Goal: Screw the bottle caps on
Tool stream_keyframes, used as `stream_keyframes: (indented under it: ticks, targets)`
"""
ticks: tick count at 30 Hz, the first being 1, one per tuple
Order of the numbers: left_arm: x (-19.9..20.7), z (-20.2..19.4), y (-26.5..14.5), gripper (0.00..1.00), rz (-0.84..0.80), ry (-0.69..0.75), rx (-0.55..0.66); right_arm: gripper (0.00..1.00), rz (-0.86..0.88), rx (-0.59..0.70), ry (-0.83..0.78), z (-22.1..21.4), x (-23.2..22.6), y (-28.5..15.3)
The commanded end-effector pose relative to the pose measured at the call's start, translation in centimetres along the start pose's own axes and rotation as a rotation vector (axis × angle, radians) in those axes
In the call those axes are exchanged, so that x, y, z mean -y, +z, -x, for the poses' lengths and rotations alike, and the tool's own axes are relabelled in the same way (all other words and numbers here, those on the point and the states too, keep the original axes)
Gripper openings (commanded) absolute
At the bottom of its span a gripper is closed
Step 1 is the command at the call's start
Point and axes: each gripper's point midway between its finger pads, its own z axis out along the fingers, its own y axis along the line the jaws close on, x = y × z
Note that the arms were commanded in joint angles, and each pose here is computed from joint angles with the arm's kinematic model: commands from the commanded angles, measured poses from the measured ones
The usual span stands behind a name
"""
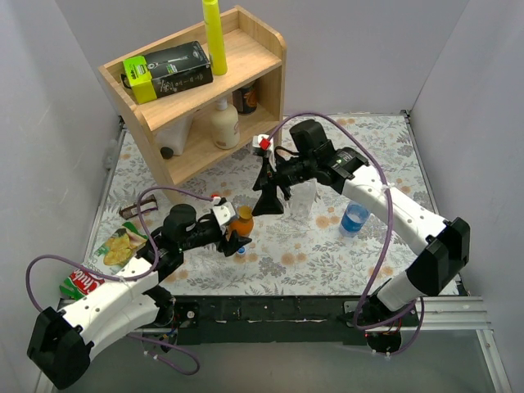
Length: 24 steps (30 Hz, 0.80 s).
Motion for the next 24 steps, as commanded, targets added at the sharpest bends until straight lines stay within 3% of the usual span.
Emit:
stream_keyframes:
  ticks: [1,8,12,18,24]
  targets:
    - [0.7,1.8,0.5,0.00,-0.066,-0.010,0.036,0.91,0.089,0.080,-0.070,2.0,-0.5,1.5]
    - [0.5,2.6,0.6,0.00,-0.059,-0.027,0.047,0.90,0.143,0.049,-0.085,1.2,-1.3,2.7]
    - [0.5,2.7,0.8,0.00,-0.064,-0.039,0.047,0.83,0.151,0.045,-0.068,0.4,-1.8,2.9]
    - [0.7,2.9,0.9,0.00,-0.079,-0.047,0.047,0.66,0.144,0.056,-0.086,0.5,-1.7,3.2]
    - [0.8,2.6,1.1,0.00,-0.089,-0.056,0.033,0.36,0.149,0.095,-0.099,2.1,-1.9,3.0]
